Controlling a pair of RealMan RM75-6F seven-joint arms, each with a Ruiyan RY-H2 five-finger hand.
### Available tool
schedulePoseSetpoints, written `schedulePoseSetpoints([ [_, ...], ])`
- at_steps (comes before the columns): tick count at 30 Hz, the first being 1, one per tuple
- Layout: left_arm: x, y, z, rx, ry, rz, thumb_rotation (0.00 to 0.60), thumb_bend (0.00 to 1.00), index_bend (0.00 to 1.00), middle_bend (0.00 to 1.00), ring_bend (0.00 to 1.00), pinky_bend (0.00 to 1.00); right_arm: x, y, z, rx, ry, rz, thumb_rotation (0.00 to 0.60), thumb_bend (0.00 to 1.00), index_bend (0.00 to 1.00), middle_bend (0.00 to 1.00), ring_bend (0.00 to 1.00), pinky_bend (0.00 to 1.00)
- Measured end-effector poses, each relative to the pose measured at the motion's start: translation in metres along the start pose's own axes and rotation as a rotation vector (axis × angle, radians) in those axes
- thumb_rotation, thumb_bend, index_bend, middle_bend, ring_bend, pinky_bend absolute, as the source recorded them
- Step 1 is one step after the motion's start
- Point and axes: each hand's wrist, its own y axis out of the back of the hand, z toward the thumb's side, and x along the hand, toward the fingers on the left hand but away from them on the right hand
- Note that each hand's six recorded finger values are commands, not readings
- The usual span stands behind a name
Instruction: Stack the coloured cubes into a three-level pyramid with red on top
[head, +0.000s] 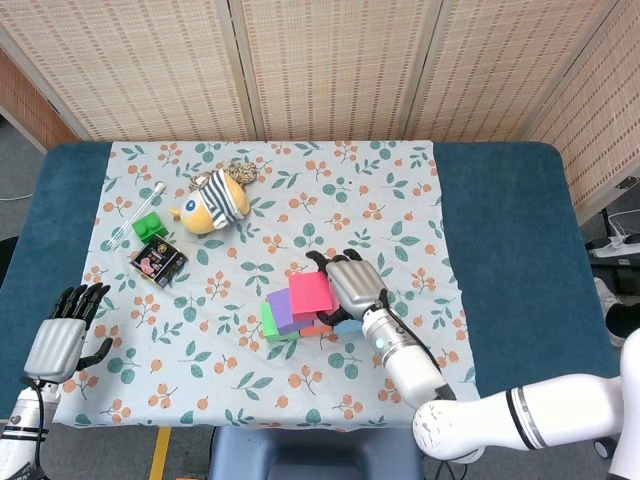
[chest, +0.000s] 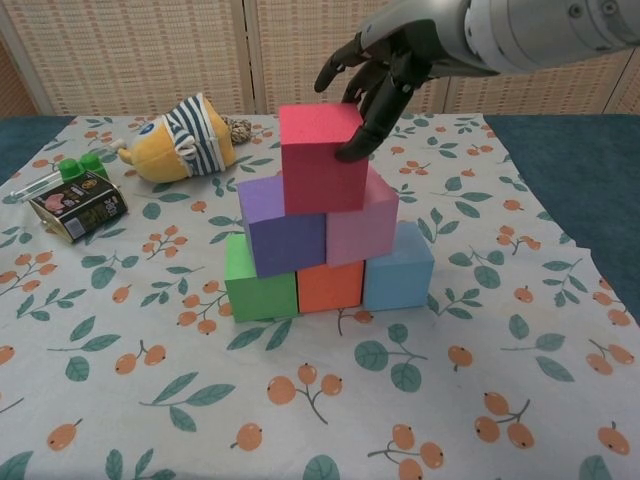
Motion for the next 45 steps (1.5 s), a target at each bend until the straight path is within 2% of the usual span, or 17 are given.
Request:
schedulePoseSetpoints([
  [5, 0.000, 0.000, 0.001, -0.001, -0.002, 0.001, 0.600, 0.36, 0.00, 0.05, 0.00, 0.04, 0.002, 0.001, 0.000, -0.006, 0.005, 0.011, 0.600, 0.44, 0.01, 0.21, 0.12, 0.07],
  [9, -0.001, 0.001, 0.001, -0.002, -0.002, 0.002, 0.600, 0.36, 0.00, 0.05, 0.00, 0.04, 0.004, 0.003, -0.001, -0.010, 0.006, 0.017, 0.600, 0.38, 0.00, 0.20, 0.11, 0.07],
  [18, -0.002, 0.002, 0.001, -0.005, -0.003, 0.005, 0.600, 0.36, 0.00, 0.05, 0.00, 0.04, 0.007, 0.001, -0.004, 0.008, -0.004, 0.031, 0.600, 0.33, 0.00, 0.18, 0.10, 0.07],
  [30, -0.001, 0.002, 0.000, -0.005, 0.001, 0.001, 0.600, 0.36, 0.00, 0.05, 0.00, 0.04, 0.009, -0.003, -0.007, 0.044, -0.010, 0.053, 0.600, 0.18, 0.00, 0.07, 0.02, 0.07],
  [40, -0.003, 0.004, 0.000, -0.003, -0.002, 0.007, 0.600, 0.36, 0.00, 0.04, 0.00, 0.04, 0.019, 0.009, -0.010, 0.023, 0.013, 0.023, 0.600, 0.14, 0.00, 0.00, 0.00, 0.07],
  [45, -0.007, 0.014, -0.002, -0.009, -0.001, 0.036, 0.600, 0.36, 0.00, 0.02, 0.00, 0.05, 0.032, 0.023, -0.019, 0.045, 0.049, -0.049, 0.600, 0.14, 0.00, 0.00, 0.00, 0.01],
])
